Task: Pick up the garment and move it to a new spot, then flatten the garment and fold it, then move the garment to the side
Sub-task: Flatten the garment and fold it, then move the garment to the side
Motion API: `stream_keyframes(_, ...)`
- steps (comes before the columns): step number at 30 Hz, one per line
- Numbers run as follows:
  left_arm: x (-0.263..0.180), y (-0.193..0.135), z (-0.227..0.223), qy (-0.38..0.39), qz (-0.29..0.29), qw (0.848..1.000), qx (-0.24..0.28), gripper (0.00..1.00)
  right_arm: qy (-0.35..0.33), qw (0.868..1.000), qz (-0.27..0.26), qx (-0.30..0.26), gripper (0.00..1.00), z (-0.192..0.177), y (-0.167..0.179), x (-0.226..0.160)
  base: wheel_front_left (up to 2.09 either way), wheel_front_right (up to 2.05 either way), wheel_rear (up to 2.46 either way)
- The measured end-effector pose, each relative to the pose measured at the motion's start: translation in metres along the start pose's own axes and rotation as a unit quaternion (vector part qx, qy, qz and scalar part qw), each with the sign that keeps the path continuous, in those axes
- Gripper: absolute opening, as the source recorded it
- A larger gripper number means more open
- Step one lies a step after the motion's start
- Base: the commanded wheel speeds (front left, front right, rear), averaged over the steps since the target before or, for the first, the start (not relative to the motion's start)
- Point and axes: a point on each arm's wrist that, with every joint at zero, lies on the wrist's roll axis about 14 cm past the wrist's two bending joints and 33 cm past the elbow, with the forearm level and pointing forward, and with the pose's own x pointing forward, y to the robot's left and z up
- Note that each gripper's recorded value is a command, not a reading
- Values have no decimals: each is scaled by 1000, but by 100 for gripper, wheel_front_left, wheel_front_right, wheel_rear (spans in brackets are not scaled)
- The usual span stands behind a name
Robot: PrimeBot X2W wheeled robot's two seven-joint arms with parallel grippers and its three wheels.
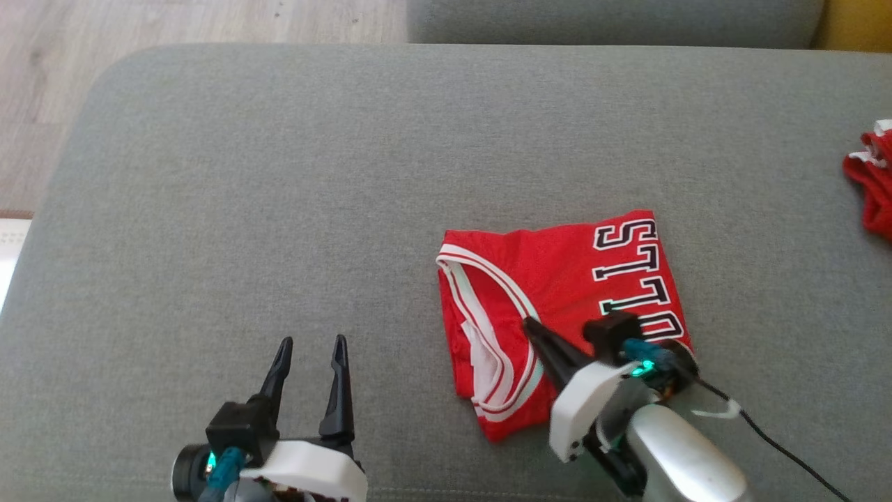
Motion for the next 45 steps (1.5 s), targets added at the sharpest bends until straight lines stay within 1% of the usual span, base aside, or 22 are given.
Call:
stream_keyframes(4,-2,1,0,0,3,1000,-1,100,14,999,34,-22,0,-3,19,7,0,0,0)
stream_keyframes(8,-4,0,2,-4,4,1000,-5,100,6,998,55,-9,0,5,33,7,0,0,0)
stream_keyframes(11,-5,-1,7,-12,3,1000,-6,100,-10,999,52,-3,0,11,35,3,0,0,0)
stream_keyframes(14,-6,0,15,-27,3,1000,-6,100,-62,998,19,4,0,36,16,-6,0,0,0)
stream_keyframes(15,-8,0,16,-29,3,1000,-5,100,-82,997,7,5,25,45,8,-11,0,0,0)
stream_keyframes(16,-9,-1,17,-30,2,1000,-6,100,-101,995,-8,4,53,54,-3,-17,0,0,0)
stream_keyframes(17,-11,-1,17,-31,0,1000,-6,100,-122,992,-28,-3,96,64,-18,-25,0,0,0)
stream_keyframes(18,-13,-2,16,-31,-1,1000,-6,100,-138,989,-49,-16,100,72,-35,-34,0,0,0)
stream_keyframes(20,-16,-3,15,-29,-4,1000,-5,100,-165,981,-97,-30,100,83,-68,-58,0,0,0)
stream_keyframes(22,-18,-7,15,-31,-13,999,1,100,-190,972,-136,-21,100,87,-91,-82,0,0,0)
stream_keyframes(26,-20,-11,18,-39,-26,999,12,100,-200,962,-184,-28,100,72,-112,-123,0,0,0)
stream_keyframes(29,-26,-8,14,-34,-26,999,19,100,-201,955,-219,-15,100,56,-125,-147,0,0,0)
stream_keyframes(33,-34,1,10,-30,-15,999,24,100,-197,951,-239,6,100,36,-122,-162,0,0,0)
stream_keyframes(39,-38,12,12,-35,0,999,24,100,-182,953,-242,25,100,14,-106,-164,0,0,0)
stream_keyframes(45,-42,15,9,-31,1,999,29,100,-193,950,-245,32,100,19,-104,-164,0,0,0)
